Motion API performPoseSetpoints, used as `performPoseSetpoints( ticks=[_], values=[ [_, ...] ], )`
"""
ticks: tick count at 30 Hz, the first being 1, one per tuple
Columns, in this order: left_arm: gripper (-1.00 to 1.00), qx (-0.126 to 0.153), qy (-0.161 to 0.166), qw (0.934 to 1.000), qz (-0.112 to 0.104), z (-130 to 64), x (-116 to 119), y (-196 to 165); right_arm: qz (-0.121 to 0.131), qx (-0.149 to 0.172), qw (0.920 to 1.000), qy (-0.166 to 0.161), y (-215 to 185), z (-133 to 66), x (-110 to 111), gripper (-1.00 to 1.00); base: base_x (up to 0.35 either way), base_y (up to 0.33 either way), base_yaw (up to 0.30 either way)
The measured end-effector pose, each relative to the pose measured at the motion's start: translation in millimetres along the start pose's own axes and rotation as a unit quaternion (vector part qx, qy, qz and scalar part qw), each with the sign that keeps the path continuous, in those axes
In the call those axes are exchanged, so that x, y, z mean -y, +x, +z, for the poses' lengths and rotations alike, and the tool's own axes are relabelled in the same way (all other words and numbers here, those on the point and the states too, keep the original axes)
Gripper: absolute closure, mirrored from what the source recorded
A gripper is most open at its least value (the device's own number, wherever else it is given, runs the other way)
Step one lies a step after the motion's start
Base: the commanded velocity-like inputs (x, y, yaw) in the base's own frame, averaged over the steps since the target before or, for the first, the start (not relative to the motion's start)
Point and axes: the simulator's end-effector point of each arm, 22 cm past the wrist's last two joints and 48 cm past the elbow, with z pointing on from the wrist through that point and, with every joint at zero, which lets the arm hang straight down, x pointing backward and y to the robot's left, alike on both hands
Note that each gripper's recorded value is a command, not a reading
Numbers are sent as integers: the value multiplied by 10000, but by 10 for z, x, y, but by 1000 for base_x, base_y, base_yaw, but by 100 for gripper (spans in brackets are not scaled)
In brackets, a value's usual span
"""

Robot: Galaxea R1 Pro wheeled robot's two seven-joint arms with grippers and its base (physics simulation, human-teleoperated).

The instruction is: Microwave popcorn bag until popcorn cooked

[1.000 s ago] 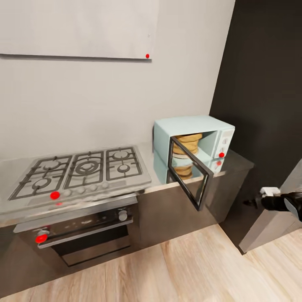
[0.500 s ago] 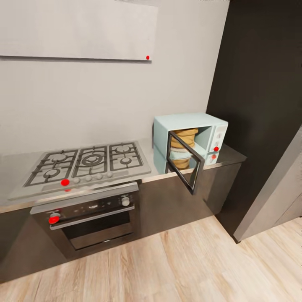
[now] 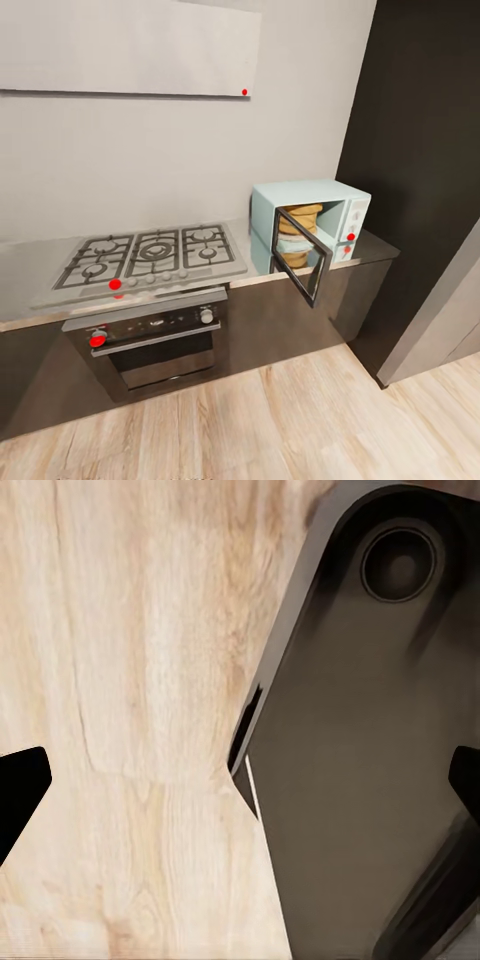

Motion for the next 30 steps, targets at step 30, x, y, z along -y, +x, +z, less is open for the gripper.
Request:
performPoseSetpoints(
  ticks=[30],
  values=[
    [-100, 11, 83, 10000, 17, -2, 49, -5, -89, 121, 9999, -42, -77, 40, -231, -100, 0, 0, 278]
  ],
)
